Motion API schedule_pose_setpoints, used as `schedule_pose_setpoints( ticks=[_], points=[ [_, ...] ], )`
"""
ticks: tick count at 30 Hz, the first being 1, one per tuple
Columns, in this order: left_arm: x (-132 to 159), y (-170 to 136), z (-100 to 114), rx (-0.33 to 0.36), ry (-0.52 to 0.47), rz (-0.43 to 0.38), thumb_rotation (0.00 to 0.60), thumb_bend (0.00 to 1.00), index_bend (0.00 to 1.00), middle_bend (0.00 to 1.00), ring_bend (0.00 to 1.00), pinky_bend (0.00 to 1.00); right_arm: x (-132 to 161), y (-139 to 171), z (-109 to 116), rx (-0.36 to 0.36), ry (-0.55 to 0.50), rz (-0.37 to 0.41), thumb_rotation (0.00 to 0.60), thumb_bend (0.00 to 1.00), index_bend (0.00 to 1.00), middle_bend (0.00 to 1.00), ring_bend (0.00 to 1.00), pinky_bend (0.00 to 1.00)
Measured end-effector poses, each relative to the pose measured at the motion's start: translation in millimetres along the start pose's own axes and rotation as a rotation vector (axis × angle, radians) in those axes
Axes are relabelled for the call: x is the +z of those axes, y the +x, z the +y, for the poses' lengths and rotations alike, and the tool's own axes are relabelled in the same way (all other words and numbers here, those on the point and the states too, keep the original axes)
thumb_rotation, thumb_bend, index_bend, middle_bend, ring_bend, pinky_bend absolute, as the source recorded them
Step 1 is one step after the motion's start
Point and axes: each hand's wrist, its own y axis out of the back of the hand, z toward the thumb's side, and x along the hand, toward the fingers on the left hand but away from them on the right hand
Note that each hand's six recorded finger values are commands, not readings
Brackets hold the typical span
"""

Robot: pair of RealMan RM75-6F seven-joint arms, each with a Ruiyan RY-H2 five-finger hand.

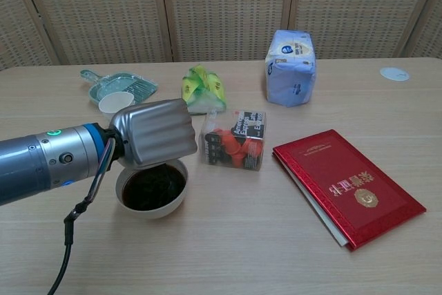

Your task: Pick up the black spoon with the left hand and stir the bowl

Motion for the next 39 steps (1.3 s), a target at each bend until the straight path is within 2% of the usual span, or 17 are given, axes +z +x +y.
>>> schedule_pose_setpoints(
  ticks=[5,11,17,28,34,39],
  points=[
    [-4,1,-7,-0.022,-0.009,0.017,0.600,0.38,0.67,0.83,0.77,0.74,1,-1,0,0.003,0.003,0.004,0.600,0.13,0.23,0.17,0.07,0.11],
    [-5,-14,-20,-0.048,-0.024,0.013,0.600,0.38,0.67,0.83,0.77,0.74,3,-2,0,0.004,0.005,0.012,0.600,0.13,0.23,0.17,0.07,0.11],
    [1,-30,-17,-0.037,-0.039,-0.015,0.600,0.38,0.67,0.83,0.77,0.74,3,-2,-1,0.004,0.003,0.011,0.600,0.13,0.23,0.17,0.07,0.11],
    [-1,-8,2,0.001,-0.041,0.012,0.600,0.38,0.67,0.83,0.77,0.74,2,-2,-1,0.006,0.002,0.006,0.600,0.13,0.23,0.17,0.07,0.11],
    [-3,-2,-3,-0.018,-0.028,0.020,0.600,0.38,0.67,0.83,0.77,0.74,2,-2,-1,0.007,0.002,0.005,0.600,0.13,0.23,0.17,0.07,0.11],
    [-5,-10,-16,-0.043,-0.013,0.018,0.600,0.38,0.67,0.83,0.77,0.74,2,-3,-2,0.009,0.000,0.010,0.600,0.13,0.23,0.17,0.07,0.11]
  ],
)
